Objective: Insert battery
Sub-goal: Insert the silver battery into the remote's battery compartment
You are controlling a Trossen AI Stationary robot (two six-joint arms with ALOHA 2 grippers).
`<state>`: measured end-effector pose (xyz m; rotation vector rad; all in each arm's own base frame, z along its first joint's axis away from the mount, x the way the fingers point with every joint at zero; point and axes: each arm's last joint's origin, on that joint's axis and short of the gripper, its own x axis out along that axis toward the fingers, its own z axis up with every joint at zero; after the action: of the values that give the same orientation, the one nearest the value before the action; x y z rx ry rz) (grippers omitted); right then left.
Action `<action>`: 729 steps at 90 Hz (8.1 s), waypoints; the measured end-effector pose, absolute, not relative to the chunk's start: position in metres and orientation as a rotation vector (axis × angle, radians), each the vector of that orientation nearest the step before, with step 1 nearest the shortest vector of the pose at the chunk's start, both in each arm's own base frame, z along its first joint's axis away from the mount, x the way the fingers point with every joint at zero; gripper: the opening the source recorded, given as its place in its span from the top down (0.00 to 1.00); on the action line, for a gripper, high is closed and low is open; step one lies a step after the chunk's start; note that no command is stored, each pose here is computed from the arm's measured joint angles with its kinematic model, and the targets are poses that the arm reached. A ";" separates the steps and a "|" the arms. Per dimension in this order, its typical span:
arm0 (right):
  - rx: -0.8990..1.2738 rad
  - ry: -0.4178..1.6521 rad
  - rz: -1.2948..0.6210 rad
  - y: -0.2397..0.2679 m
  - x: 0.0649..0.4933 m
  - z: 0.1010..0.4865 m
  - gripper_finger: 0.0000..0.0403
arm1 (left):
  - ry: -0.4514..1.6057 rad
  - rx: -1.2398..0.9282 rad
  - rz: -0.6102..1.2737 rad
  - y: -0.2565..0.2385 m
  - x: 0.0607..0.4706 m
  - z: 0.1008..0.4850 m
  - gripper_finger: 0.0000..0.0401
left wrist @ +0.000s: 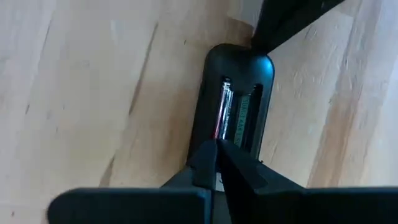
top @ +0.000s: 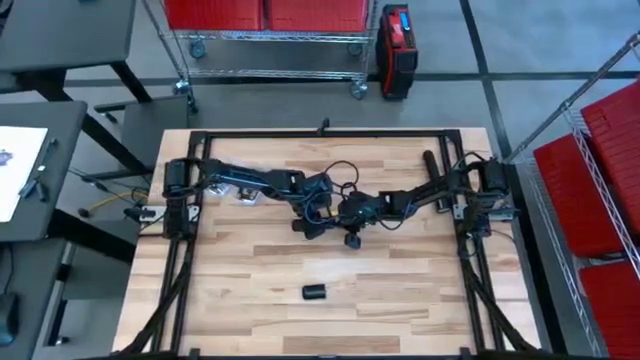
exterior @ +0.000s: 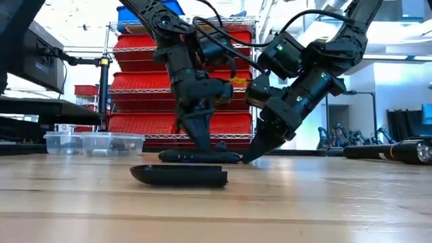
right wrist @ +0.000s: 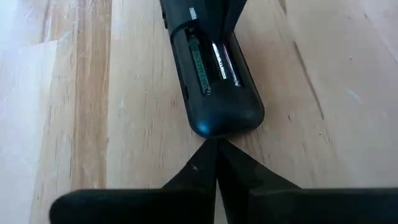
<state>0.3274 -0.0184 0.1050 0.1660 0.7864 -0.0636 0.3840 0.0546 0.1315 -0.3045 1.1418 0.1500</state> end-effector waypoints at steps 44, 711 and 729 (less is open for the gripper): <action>0.175 0.719 -0.060 -0.022 0.326 0.129 1.00 | 0.959 -0.275 0.164 0.054 0.332 0.251 1.00; 0.220 0.440 -0.065 -0.088 0.329 0.273 0.95 | 0.359 -0.185 0.112 0.090 0.306 0.345 0.60; 0.210 0.430 -0.065 -0.088 0.330 0.274 0.95 | 0.380 -0.174 0.103 0.093 0.318 0.332 0.60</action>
<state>0.3296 -0.0878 0.2742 0.2100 0.4304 -0.0650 0.3185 0.0927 0.3322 -0.1739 0.3801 0.1027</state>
